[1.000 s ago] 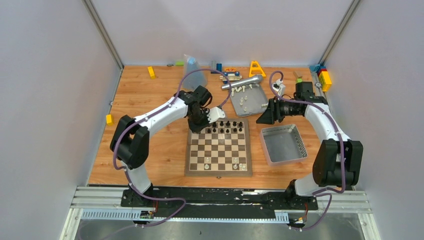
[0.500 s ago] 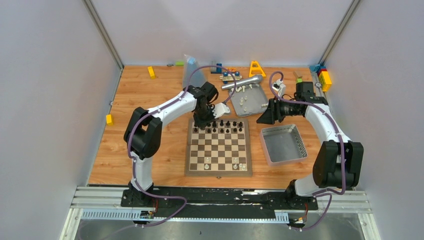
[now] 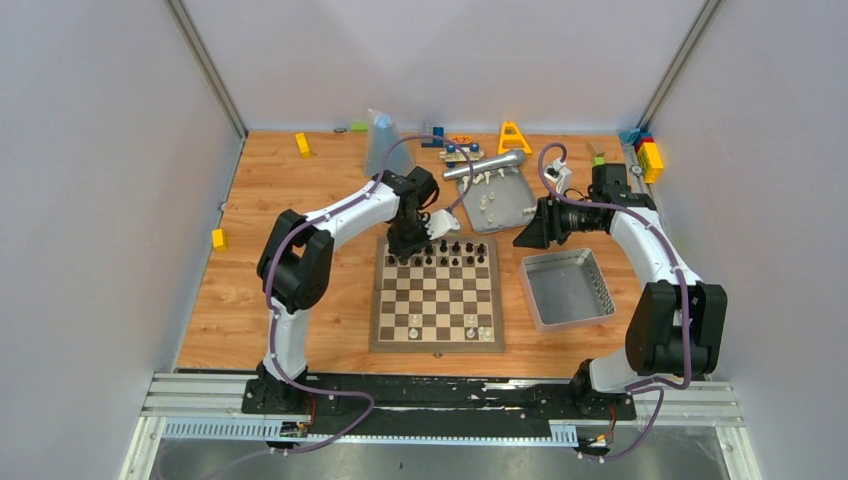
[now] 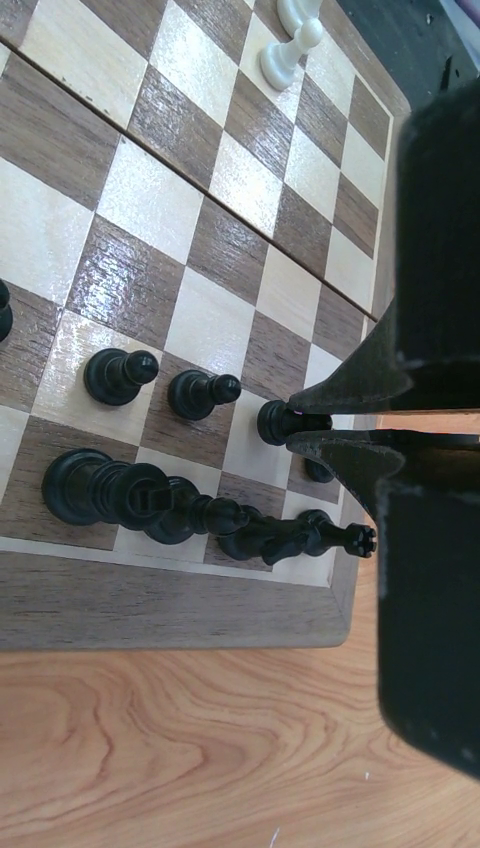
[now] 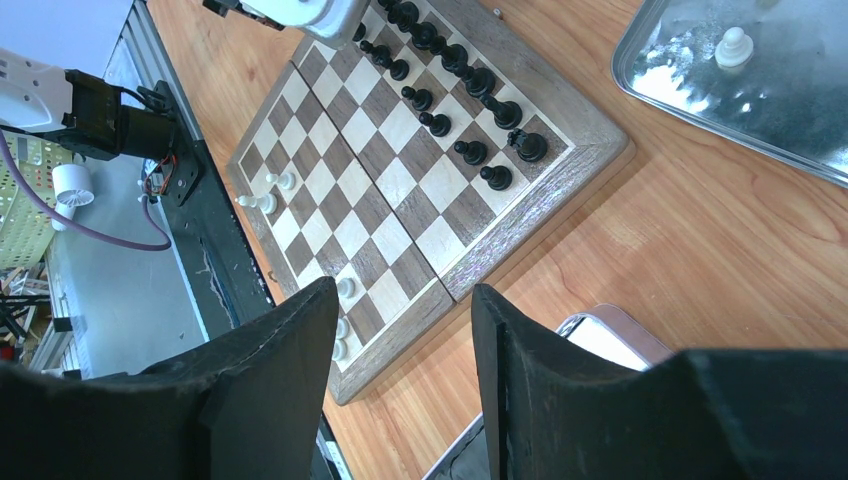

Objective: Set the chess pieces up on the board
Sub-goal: Place the chess piece on the chessboard.

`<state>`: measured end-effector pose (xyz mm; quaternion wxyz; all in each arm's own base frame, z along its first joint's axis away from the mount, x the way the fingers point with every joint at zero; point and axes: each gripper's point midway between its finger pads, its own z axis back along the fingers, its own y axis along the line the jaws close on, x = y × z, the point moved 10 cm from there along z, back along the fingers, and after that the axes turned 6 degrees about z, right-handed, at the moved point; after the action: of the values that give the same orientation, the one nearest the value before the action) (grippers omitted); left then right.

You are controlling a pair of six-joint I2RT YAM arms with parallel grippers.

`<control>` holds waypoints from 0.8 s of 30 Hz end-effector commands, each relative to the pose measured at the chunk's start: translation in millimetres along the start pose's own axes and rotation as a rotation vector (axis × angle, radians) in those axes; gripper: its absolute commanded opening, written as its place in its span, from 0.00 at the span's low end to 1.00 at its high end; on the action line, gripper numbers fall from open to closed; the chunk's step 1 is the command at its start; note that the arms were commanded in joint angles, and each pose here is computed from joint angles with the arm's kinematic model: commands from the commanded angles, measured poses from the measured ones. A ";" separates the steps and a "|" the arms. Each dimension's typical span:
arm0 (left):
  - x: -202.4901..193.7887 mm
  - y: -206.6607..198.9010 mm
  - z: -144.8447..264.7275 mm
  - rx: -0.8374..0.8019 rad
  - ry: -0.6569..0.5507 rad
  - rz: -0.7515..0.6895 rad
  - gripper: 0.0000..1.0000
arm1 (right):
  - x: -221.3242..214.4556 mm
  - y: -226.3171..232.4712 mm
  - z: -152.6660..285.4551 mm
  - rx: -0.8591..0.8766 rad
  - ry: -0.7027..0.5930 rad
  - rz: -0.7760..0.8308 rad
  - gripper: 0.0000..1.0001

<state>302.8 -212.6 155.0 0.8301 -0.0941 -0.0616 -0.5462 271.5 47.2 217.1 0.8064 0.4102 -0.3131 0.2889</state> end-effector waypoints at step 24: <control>6.7 4.8 5.0 0.000 0.042 0.023 0.07 | 0.4 -3.4 -2.7 0.009 -0.007 0.034 0.52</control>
<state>306.6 -213.2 150.7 0.8354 -0.0800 -0.0362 -0.5426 271.9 47.2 215.9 0.8070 0.4109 -0.3113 0.2881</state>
